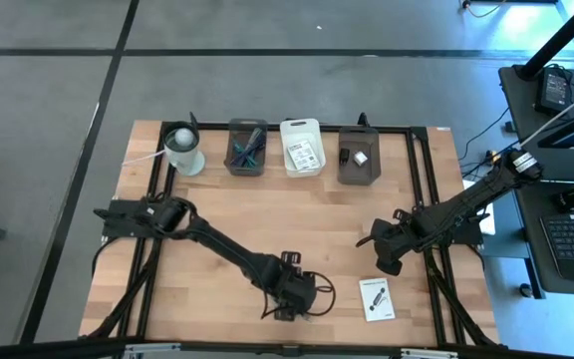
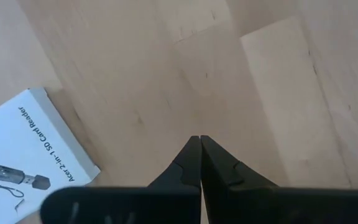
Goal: Pick and place items into bin
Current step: Put the black charger cable into the left black bin
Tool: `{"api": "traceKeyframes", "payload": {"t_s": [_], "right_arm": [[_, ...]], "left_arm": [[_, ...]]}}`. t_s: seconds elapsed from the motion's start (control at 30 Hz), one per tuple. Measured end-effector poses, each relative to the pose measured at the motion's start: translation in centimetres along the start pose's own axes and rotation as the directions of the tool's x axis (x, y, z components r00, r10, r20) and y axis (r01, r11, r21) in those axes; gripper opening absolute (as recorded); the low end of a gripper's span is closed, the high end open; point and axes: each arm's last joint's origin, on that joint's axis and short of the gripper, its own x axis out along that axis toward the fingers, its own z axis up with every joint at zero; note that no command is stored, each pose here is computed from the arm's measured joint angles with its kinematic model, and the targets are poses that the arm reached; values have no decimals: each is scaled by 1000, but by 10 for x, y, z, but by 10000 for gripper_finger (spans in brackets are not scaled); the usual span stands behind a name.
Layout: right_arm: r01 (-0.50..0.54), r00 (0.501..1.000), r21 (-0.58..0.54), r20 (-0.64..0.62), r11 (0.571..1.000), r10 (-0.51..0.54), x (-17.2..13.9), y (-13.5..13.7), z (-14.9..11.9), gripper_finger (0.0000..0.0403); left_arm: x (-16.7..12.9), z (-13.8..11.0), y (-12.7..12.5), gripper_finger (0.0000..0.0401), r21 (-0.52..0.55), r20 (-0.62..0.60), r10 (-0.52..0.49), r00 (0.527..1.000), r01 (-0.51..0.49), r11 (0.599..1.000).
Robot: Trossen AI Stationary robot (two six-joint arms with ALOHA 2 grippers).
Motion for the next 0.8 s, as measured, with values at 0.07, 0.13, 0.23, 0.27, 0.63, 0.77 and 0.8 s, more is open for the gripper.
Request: {"api": "traceKeyframes", "payload": {"t_s": [0.07,0.13,0.23,0.27,0.63,0.77,0.8], "right_arm": [[-5,1000,1,4,1000,5,0,1,0,0],[-11,1000,5,9,1000,11,0,1,1,0],[-19,1000,6,16,1000,19,0,2,1,0],[-19,1000,6,19,1000,19,0,2,2,0],[-12,998,8,61,1000,12,0,3,4,0],[-17,998,7,67,1000,17,0,3,4,0],[-20,997,7,69,1000,19,0,4,4,0]], "left_arm": [[10,-6,-3,165,5,-42,13,999,-13,1000],[21,-12,-3,160,-11,-95,31,995,-32,999],[25,-13,-2,147,-75,-124,7,992,-16,997],[26,-14,-1,140,-92,-134,-8,991,-4,996],[10,-9,8,23,-137,-153,-121,981,100,985],[-33,4,13,23,-140,-41,-138,990,131,981],[-45,7,16,23,-144,-6,-132,991,130,981]]}}
